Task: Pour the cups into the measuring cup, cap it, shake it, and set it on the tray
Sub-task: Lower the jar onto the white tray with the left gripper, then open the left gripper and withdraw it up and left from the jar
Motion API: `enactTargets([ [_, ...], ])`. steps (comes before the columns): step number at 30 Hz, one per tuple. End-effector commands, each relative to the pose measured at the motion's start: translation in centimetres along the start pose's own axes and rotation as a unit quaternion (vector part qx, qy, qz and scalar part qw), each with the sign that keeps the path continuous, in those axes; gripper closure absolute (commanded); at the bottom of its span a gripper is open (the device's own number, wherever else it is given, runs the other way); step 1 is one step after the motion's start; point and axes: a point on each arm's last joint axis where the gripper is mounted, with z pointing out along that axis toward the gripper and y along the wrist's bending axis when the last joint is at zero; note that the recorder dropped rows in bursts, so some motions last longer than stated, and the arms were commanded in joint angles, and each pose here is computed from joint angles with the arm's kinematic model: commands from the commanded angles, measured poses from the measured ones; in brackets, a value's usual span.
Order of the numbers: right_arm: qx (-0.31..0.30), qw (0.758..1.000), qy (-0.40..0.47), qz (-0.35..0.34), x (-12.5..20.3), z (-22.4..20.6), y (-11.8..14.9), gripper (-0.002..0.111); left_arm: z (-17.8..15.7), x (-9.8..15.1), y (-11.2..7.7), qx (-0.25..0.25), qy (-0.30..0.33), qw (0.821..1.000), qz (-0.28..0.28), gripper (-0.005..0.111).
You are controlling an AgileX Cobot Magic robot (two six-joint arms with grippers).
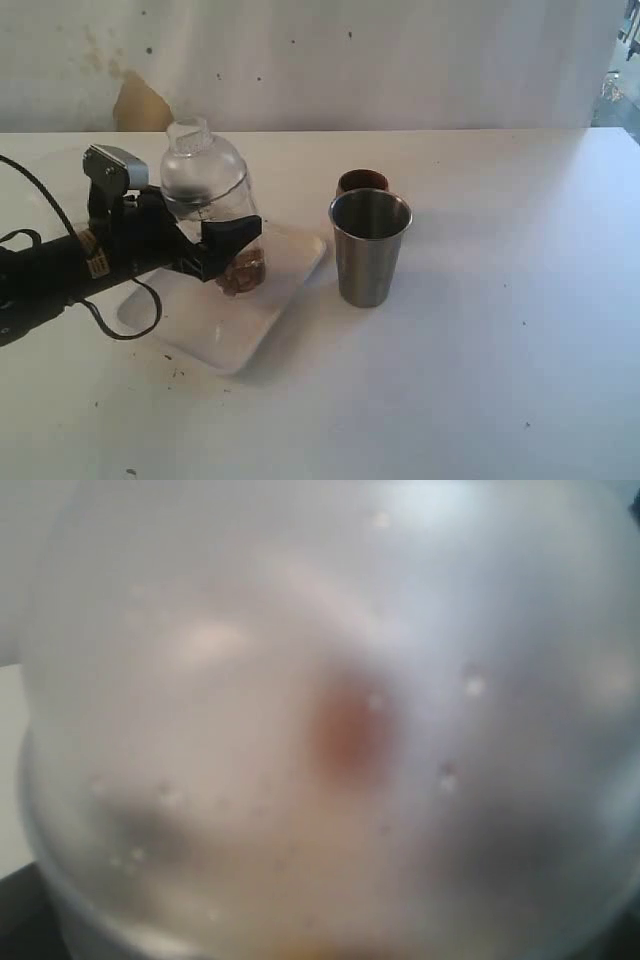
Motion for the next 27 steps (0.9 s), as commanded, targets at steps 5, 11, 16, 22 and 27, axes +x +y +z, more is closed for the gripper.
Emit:
enactTargets([
  [5,0.001,1.000,-0.003,0.000,0.1,0.0,0.0,0.108,0.0,-0.5,-0.1,0.001,-0.032,0.999,0.002,0.068],
  [11,0.001,1.000,-0.003,0.000,0.1,0.0,0.0,0.108,0.0,-0.4,-0.1,0.003,-0.032,0.999,0.008,0.007],
  [16,0.001,1.000,-0.003,0.000,0.1,0.0,0.0,0.108,0.0,-0.5,-0.2,0.005,-0.032,0.999,0.005,0.002],
  [22,0.001,1.000,-0.003,0.000,0.1,0.0,0.0,0.108,0.0,-0.5,-0.2,0.007,-0.036,0.999,-0.002,0.002],
  [27,0.001,1.000,-0.003,0.000,0.1,0.0,0.0,0.108,-0.2,-1.8,-0.5,0.017,-0.072,0.997,0.003,0.002],
])
